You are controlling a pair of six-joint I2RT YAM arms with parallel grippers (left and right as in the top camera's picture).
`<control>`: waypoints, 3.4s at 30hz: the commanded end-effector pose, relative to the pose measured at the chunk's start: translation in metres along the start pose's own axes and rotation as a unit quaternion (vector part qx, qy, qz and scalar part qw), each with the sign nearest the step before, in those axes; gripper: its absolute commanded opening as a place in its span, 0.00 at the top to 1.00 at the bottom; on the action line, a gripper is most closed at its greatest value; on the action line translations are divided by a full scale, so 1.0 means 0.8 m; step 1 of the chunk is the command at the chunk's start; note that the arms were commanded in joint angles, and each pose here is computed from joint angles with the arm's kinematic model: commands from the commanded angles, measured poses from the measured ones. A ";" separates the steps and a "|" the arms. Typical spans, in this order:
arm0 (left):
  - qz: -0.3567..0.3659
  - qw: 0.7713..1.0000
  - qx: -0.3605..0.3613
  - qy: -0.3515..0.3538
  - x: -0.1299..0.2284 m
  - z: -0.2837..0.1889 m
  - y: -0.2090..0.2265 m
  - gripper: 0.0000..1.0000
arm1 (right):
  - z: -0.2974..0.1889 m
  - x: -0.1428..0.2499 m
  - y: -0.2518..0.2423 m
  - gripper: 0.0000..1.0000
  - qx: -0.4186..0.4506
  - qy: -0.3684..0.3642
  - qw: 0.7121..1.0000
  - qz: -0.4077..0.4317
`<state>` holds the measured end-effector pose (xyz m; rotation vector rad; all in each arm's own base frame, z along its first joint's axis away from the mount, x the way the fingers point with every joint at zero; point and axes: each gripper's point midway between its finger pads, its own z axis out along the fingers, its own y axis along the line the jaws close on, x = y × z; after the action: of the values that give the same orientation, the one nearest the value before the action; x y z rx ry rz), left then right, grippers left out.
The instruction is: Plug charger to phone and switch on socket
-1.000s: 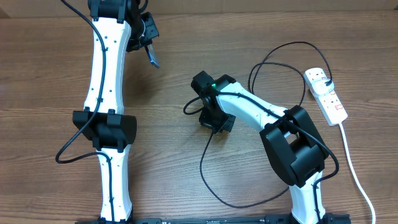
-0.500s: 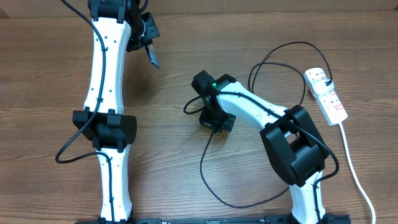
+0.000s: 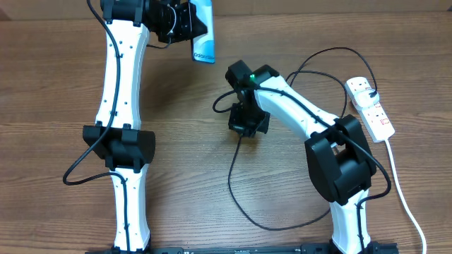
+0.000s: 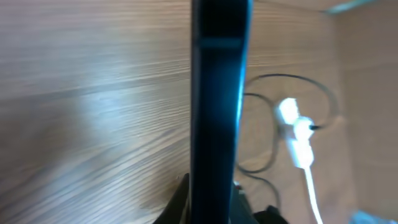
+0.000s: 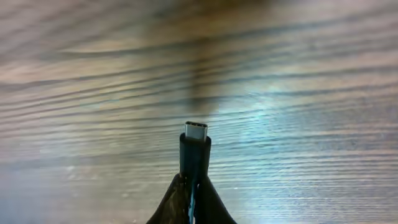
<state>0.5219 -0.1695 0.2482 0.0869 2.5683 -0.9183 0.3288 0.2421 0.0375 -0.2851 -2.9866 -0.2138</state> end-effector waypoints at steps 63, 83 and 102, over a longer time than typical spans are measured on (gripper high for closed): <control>0.178 0.916 0.359 0.005 0.025 -0.077 -0.165 0.96 | -0.302 0.002 0.088 0.96 -0.177 -0.325 0.906 -0.204; 0.193 0.919 0.343 0.014 0.036 -0.060 -0.175 0.96 | -0.301 0.000 0.084 0.96 -0.169 -0.327 0.908 -0.201; 0.201 0.918 0.341 0.010 0.035 -0.060 -0.173 0.96 | -0.297 -0.003 0.076 0.96 -0.151 -0.330 0.911 -0.195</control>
<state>0.4627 -0.2518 0.3271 0.7250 2.0866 -1.5993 0.3701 0.2636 0.2555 0.2813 -3.6099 -0.6923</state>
